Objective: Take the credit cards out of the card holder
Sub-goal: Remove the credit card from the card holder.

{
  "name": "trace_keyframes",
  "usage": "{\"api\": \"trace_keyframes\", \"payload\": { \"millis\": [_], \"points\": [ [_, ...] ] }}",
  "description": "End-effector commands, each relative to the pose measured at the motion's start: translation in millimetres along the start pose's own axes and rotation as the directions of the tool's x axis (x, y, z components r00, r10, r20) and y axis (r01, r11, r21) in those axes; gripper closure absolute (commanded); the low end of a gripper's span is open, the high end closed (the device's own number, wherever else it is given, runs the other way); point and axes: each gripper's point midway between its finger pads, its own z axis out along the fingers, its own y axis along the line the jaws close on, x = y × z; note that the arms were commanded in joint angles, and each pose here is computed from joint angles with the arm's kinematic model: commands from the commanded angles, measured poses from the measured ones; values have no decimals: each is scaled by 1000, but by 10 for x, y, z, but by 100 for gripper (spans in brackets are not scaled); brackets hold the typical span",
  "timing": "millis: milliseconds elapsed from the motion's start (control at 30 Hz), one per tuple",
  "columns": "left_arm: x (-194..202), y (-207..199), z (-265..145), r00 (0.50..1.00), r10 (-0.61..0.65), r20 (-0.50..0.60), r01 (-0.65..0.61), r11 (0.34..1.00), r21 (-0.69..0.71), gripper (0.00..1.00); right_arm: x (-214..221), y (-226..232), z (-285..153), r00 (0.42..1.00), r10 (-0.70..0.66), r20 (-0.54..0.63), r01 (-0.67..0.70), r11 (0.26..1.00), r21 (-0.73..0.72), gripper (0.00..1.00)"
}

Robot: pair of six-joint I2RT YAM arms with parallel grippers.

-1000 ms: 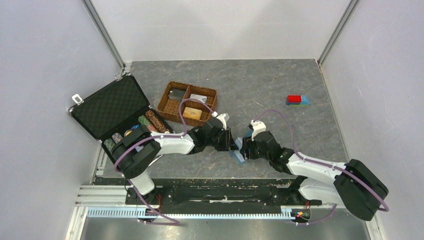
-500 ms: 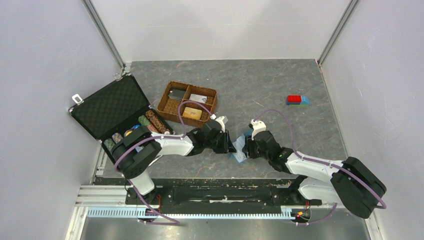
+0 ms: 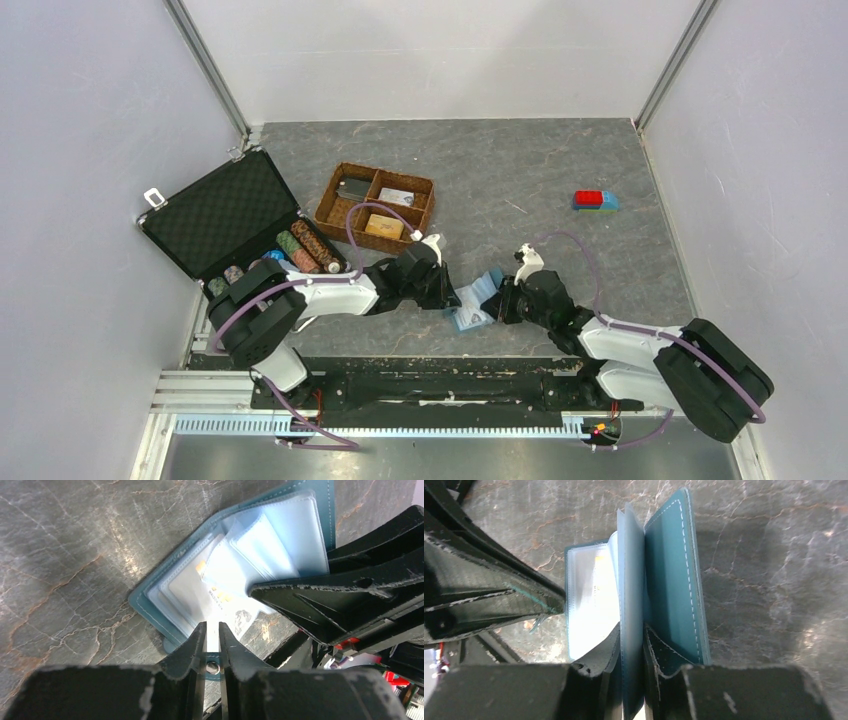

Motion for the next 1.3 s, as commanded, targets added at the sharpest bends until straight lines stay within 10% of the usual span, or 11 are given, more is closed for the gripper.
{"api": "trace_keyframes", "payload": {
  "millis": [0, 1267],
  "points": [
    [-87, -28, 20, 1000, 5, 22, -5, 1000, -16, 80, -109, 292, -52, 998, 59, 29, -54, 987, -150, 81],
    [-79, -146, 63, 1000, -16, -13, 17, 1000, 15, 85, -30, 497, -215, 977, 211, -43, -212, 905, -368, 78]
  ]
}}
